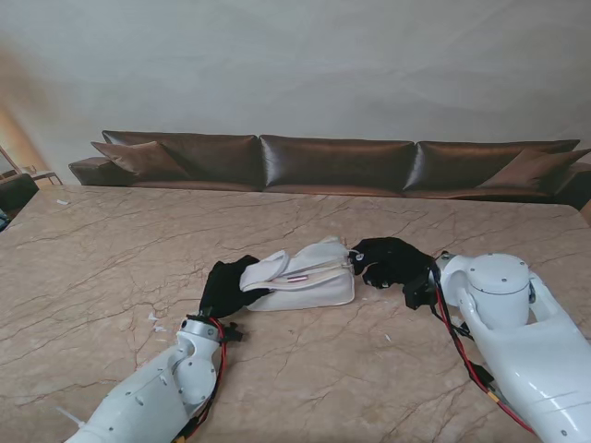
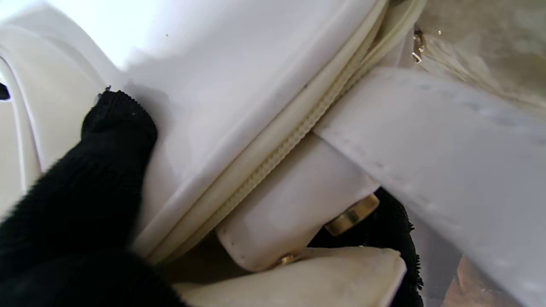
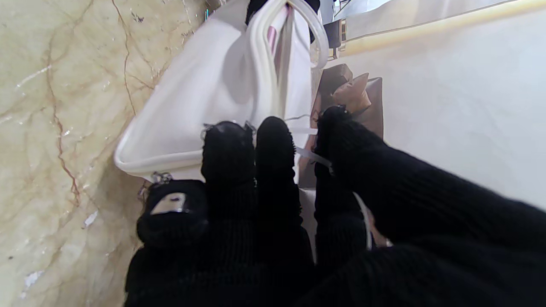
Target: Pack the cosmetics bag
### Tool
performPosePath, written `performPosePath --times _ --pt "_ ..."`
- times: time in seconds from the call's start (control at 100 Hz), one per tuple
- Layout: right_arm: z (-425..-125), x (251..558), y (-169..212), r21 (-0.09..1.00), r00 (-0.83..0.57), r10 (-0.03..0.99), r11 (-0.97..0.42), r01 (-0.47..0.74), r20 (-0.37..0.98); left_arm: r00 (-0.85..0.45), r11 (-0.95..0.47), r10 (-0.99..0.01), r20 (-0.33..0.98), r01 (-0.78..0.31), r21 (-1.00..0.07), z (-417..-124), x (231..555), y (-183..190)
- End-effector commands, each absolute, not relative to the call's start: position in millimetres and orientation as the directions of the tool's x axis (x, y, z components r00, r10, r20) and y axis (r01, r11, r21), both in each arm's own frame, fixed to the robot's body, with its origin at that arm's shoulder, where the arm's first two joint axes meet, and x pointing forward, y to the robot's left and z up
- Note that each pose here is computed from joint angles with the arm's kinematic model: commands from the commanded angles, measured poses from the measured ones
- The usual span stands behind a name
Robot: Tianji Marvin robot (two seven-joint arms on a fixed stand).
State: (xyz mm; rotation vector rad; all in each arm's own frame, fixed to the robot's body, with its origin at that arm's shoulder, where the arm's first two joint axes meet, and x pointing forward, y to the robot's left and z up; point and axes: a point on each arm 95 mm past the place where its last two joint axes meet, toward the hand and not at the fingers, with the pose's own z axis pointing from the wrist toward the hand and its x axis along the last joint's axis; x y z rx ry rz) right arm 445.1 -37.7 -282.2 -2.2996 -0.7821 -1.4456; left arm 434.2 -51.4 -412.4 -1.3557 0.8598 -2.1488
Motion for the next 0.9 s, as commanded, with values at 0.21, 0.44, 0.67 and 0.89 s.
performPosePath --times 0.21,0.44,0.67,0.89 --pt "-260.5 446.8 -20.7 0.127 0.249 0.346 -0.777 0.616 0.905 -0.422 -0.647 -0.693 0.584 0.008 -0.762 -417.4 422.3 -65.4" --pt "-249.2 451.0 -1.1 0.167 0.205 0.398 -0.721 0.673 0.894 -0.427 -0.602 -0.716 0.553 -0.025 -0.798 -415.7 419.8 -68.0" --pt "-238.7 457.1 25.0 0.216 0.138 0.487 -0.6 0.77 0.862 -0.454 -0.557 -0.728 0.514 -0.046 -0.829 -410.2 416.3 -72.9" --pt "-241.5 464.3 48.1 0.208 0.117 0.516 -0.528 0.823 0.849 -0.467 -0.547 -0.723 0.509 -0.064 -0.835 -410.6 411.2 -76.4"
